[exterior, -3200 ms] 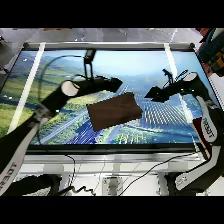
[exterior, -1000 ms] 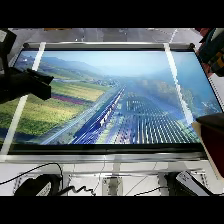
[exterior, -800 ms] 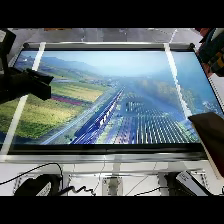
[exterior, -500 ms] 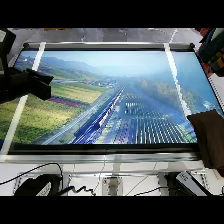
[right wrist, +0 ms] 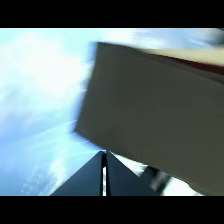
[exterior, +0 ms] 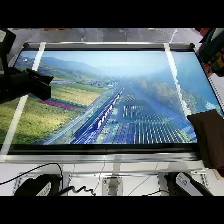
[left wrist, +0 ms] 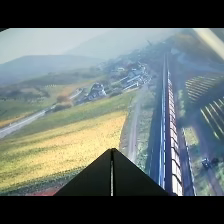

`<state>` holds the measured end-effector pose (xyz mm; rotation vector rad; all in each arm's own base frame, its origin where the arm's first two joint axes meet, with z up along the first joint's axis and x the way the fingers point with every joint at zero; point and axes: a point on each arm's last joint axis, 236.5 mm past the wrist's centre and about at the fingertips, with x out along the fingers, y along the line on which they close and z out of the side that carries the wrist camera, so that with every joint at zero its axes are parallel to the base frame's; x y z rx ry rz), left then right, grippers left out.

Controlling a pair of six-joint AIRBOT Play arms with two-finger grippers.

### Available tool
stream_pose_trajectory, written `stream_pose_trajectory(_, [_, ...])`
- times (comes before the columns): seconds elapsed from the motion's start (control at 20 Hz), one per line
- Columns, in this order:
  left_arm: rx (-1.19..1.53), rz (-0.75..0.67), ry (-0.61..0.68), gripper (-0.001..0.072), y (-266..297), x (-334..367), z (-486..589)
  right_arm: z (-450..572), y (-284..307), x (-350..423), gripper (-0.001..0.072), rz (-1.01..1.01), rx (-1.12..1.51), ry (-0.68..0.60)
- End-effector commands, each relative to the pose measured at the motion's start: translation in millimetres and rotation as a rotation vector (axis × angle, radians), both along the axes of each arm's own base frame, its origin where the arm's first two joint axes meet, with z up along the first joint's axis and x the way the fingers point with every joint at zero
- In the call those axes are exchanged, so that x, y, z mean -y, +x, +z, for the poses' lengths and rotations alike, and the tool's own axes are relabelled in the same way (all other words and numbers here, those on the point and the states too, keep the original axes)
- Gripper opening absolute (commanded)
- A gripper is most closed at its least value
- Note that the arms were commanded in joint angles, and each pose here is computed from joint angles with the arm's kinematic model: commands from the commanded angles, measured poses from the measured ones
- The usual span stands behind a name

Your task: Fold the clothes and pants, and hang the long-sleeved shirts on hangers.

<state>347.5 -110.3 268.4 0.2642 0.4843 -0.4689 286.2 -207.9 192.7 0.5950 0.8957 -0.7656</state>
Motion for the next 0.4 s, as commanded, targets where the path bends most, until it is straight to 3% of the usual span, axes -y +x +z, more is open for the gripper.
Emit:
stream_pose_trajectory(0.0, [0.001,0.001,0.0,0.0015,0.0,-0.5,0.3,8.5,57.9,-84.1,0.0014,0.416,-0.007,-0.132])
stream_pose_trajectory(0.15, [0.001,0.001,0.0,0.0015,0.0,-0.5,0.3,17.6,89.0,-168.0,0.0014,0.822,0.009,-0.278])
stream_pose_trajectory(0.35, [0.001,0.001,0.0,0.0015,0.0,-0.5,0.3,30.7,115.3,-222.3,0.0014,0.962,0.126,-0.332])
